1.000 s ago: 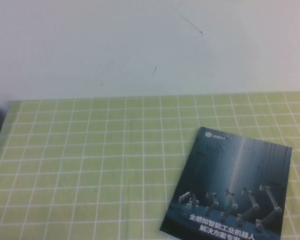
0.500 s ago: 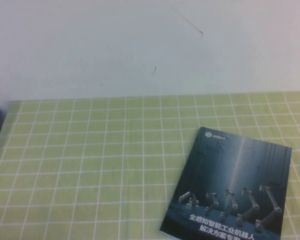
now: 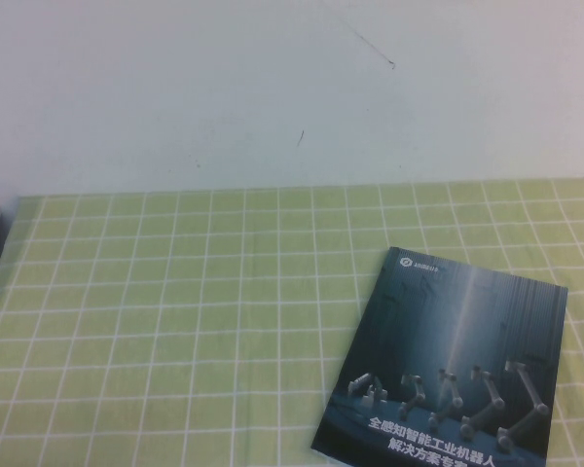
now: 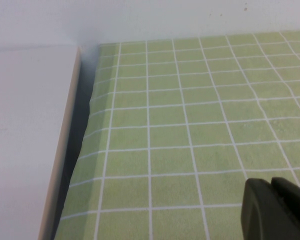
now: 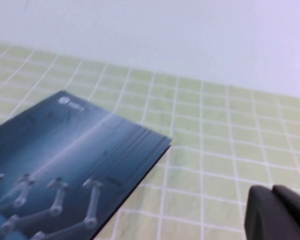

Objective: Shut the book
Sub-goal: 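Close the open booklet and leave it lying on the table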

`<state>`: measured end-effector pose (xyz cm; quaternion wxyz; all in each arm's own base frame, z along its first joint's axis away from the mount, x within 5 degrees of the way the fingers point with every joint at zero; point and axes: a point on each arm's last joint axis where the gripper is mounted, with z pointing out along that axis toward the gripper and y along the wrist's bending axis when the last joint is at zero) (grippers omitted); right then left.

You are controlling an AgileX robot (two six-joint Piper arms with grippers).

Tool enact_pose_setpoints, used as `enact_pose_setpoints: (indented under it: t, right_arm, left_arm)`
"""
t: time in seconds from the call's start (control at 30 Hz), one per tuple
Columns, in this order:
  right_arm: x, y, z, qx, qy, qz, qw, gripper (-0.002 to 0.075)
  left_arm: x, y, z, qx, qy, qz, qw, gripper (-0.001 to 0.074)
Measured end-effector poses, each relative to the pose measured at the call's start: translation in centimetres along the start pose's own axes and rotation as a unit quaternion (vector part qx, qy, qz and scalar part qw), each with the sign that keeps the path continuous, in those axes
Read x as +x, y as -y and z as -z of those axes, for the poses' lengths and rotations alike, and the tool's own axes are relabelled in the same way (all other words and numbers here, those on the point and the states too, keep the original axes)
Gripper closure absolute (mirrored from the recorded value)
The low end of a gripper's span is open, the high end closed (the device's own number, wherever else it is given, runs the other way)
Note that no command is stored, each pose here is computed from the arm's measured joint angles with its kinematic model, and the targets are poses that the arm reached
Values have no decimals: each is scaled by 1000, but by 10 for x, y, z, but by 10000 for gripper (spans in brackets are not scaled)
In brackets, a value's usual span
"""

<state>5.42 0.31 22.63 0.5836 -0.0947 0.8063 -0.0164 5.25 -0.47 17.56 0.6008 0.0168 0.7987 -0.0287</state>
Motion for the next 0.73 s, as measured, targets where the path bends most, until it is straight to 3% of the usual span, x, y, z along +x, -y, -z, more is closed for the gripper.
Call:
enact_pose_setpoints:
  t: [0.13,0.3,0.73]
  right_arm:
    - [24,1,-7,49,44,6,998,729]
    - [54,-3,-15,60,-8,31,998,729]
    - [55,-3,-15,61,-15,40,997,729]
  left_arm:
    - [0,0,0,0,0,0,1000,738]
    - [0,0,0,0,0,0,1000,738]
    - [0,0,0,0,0,0,1000,738]
